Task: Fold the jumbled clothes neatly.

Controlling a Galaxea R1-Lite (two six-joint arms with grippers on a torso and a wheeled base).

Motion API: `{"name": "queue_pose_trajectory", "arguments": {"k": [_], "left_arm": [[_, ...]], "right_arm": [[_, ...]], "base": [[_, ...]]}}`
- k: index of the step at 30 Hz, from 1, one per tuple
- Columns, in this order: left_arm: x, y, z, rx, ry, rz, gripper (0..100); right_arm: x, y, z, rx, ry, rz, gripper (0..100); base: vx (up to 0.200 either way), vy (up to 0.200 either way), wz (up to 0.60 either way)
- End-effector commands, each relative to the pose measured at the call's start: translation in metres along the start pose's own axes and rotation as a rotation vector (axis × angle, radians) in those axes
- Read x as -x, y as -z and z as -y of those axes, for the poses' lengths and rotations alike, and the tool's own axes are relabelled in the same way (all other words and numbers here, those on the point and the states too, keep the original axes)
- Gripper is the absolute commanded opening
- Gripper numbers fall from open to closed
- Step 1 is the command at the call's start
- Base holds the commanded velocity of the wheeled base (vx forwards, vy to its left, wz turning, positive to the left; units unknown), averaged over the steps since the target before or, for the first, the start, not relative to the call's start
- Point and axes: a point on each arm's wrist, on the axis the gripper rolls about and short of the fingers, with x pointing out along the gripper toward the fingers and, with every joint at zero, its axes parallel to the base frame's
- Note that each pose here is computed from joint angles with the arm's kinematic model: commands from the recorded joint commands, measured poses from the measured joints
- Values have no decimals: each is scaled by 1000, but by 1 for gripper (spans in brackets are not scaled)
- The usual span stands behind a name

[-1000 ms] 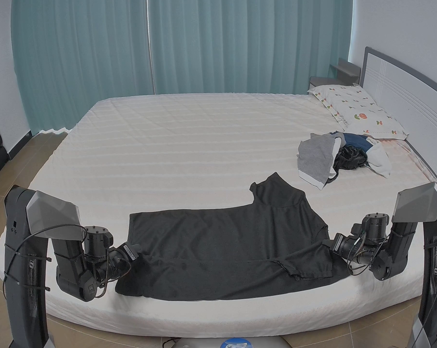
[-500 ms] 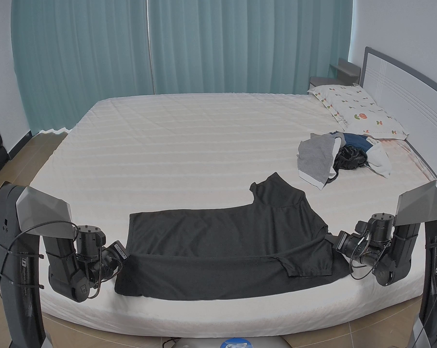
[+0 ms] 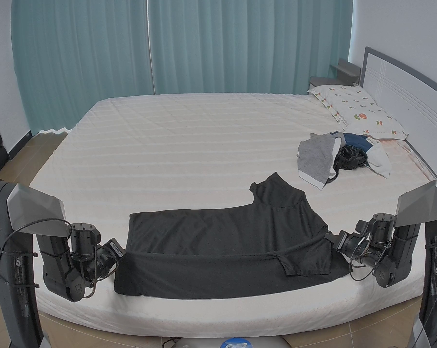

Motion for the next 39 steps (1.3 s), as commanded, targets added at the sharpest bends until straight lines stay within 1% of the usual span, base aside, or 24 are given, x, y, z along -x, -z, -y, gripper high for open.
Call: {"name": "queue_pose_trajectory", "arguments": {"k": [1, 11, 18, 19, 25, 31, 33, 36, 39], "left_arm": [[-5, 4, -3, 0, -10, -13, 0], [-26, 14, -9, 0, -22, -28, 0], [-28, 15, -11, -1, -23, -32, 0], [-28, 15, -11, -1, -24, -33, 100], [-28, 15, -11, -1, -24, -33, 100], [-23, 14, -12, 19, -34, -32, 100], [-19, 9, -14, 29, -40, -23, 100], [-13, 9, -20, 37, -47, -42, 100], [-12, 5, -21, 45, -29, -13, 100]], "right_arm": [[-5, 2, 4, -1, 2, -3, 0], [-21, 11, 14, -2, 18, -32, 0], [-23, 11, 15, -4, 21, -37, 0], [-23, 11, 15, -4, 21, -37, 100], [-23, 10, 14, -5, 15, -30, 100], [-18, 4, 15, -18, 21, -12, 100], [-15, 0, 16, -46, 27, 0, 100], [-10, -7, 16, -112, 26, 22, 100], [-8, -14, 18, -159, 23, 41, 100]], "base": [[0, 0, 0], [0, 0, 0], [0, 0, 0], [0, 0, 0], [0, 0, 0], [0, 0, 0], [0, 0, 0], [0, 0, 0], [0, 0, 0]]}}
